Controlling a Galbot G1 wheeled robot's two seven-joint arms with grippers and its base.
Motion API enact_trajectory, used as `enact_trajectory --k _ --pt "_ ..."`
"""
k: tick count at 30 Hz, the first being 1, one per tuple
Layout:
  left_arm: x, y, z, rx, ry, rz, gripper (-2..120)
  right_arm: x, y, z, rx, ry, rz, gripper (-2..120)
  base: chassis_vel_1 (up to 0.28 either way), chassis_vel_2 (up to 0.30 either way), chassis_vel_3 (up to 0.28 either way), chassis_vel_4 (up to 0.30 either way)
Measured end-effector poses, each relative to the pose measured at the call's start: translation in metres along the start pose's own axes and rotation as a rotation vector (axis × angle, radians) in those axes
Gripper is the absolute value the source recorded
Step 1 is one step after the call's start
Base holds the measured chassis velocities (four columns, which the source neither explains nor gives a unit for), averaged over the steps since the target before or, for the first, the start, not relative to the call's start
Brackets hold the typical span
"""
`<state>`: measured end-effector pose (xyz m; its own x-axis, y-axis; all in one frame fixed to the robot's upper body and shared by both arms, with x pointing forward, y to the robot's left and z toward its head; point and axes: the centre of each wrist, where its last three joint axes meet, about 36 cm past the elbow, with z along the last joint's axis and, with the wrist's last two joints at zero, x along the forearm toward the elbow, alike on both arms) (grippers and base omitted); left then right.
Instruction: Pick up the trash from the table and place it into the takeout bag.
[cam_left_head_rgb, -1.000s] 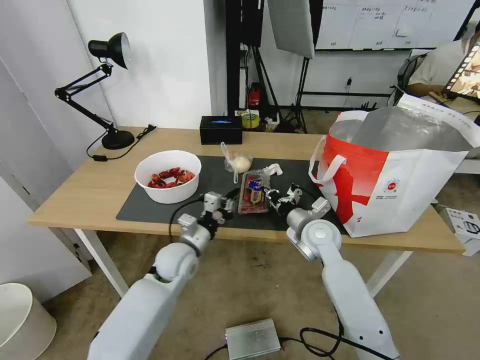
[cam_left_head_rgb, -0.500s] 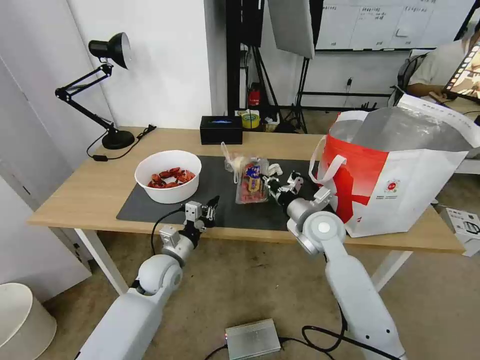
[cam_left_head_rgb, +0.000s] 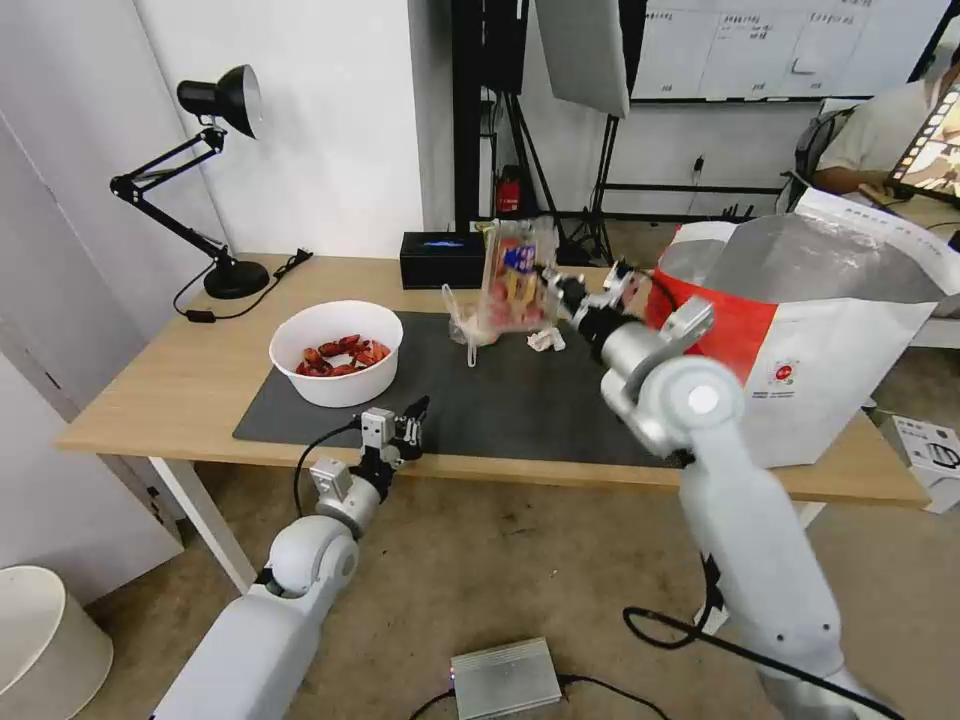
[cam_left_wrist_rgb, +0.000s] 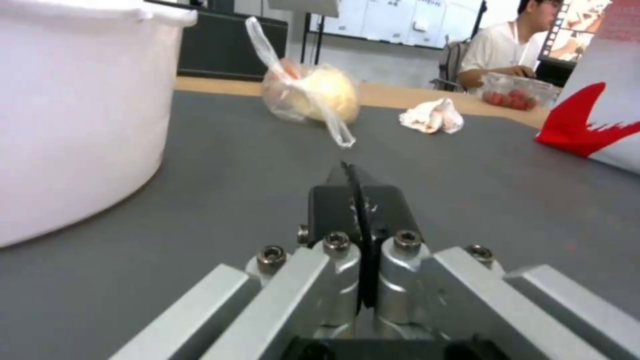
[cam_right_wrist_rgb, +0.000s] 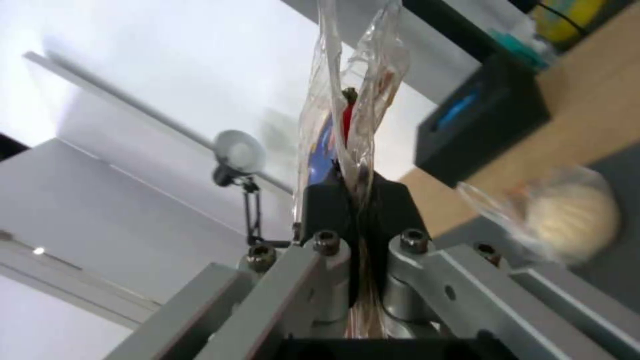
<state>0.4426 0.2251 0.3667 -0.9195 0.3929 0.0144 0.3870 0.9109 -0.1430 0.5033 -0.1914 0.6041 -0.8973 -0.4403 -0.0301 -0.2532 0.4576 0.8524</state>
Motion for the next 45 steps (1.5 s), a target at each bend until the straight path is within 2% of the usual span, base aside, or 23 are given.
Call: enact_trajectory --k 10,13,27,35,38,45 --pt "0.006 0.005 0.002 -0.001 0.003 -0.020 0 0.014 0.025 -0.021 0.031 -0.027 -0.020 1 0.000 0.000 0.000 0.000" --pt "0.007 0.005 0.005 -0.002 0.008 -0.024 0 0.035 0.031 -0.044 0.038 -0.053 -0.014 1 0.000 0.000 0.000 0.000" --pt "0.005 -0.008 0.018 0.001 0.027 -0.006 0 0.122 0.027 -0.096 0.097 -0.153 0.033 1 0.000 0.000 0.000 0.000" --pt "0.007 -0.011 0.022 -0.002 0.029 0.000 0 0.154 0.027 -0.118 0.113 -0.208 0.059 1 0.000 0.000 0.000 0.000" --pt "0.010 -0.015 0.024 0.002 0.034 0.005 0 0.173 0.023 -0.138 0.116 -0.267 0.096 1 0.000 0.000 0.000 0.000" --pt "0.014 -0.020 0.024 0.006 0.035 0.014 0 0.192 0.014 -0.154 0.110 -0.328 0.151 1 0.000 0.000 0.000 0.000"
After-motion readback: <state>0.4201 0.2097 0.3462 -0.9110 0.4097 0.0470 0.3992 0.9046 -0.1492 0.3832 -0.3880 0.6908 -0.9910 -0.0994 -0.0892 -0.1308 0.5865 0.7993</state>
